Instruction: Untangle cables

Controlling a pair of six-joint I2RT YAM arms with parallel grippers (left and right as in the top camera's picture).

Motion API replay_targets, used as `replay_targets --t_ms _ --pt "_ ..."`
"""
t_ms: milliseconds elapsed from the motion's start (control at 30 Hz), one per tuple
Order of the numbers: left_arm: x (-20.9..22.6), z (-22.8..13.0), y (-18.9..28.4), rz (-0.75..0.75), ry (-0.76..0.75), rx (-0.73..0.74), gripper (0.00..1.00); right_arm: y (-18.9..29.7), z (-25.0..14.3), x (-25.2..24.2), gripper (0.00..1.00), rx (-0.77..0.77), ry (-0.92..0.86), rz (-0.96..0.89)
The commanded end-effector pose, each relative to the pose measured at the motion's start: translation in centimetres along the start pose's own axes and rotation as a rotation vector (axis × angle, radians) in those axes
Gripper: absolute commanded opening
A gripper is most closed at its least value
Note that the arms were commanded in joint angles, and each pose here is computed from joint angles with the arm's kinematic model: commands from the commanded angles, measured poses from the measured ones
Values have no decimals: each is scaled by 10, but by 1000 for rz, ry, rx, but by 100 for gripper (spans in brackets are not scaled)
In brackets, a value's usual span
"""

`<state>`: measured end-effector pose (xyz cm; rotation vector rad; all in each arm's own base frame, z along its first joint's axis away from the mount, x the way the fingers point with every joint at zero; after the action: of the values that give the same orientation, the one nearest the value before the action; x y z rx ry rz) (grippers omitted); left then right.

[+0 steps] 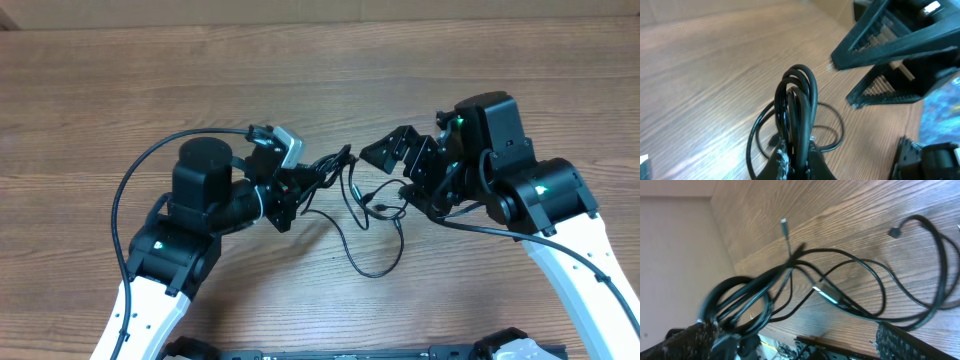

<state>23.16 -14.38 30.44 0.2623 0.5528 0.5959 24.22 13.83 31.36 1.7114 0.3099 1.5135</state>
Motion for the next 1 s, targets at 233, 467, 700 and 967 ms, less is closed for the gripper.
replay_targets --t_ms 233,467,700,967 --pt "-33 25 11 -347 -135 -102 4 6 0 11 73 38 -190 81" --pt "-36 24 12 -389 -159 -98 4 6 1 15 64 41 -180 104" --pt "-36 29 13 -379 -181 -128 4 6 -2 15 23 61 -129 110" --pt "-33 34 12 -336 -171 -153 4 6 -5 10 4 79 -131 81"
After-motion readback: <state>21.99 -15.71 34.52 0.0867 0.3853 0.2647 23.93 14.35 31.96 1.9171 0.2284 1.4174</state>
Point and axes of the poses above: each gripper's point midway between its finger pads, its own y axis back along the fingers, its own x axis along the line the jaws close on, z = x × y, the point moved 8 cm from there along y, back along the fingers, and after that the axes turned 4 degrees about y, right-handed, at the moved point
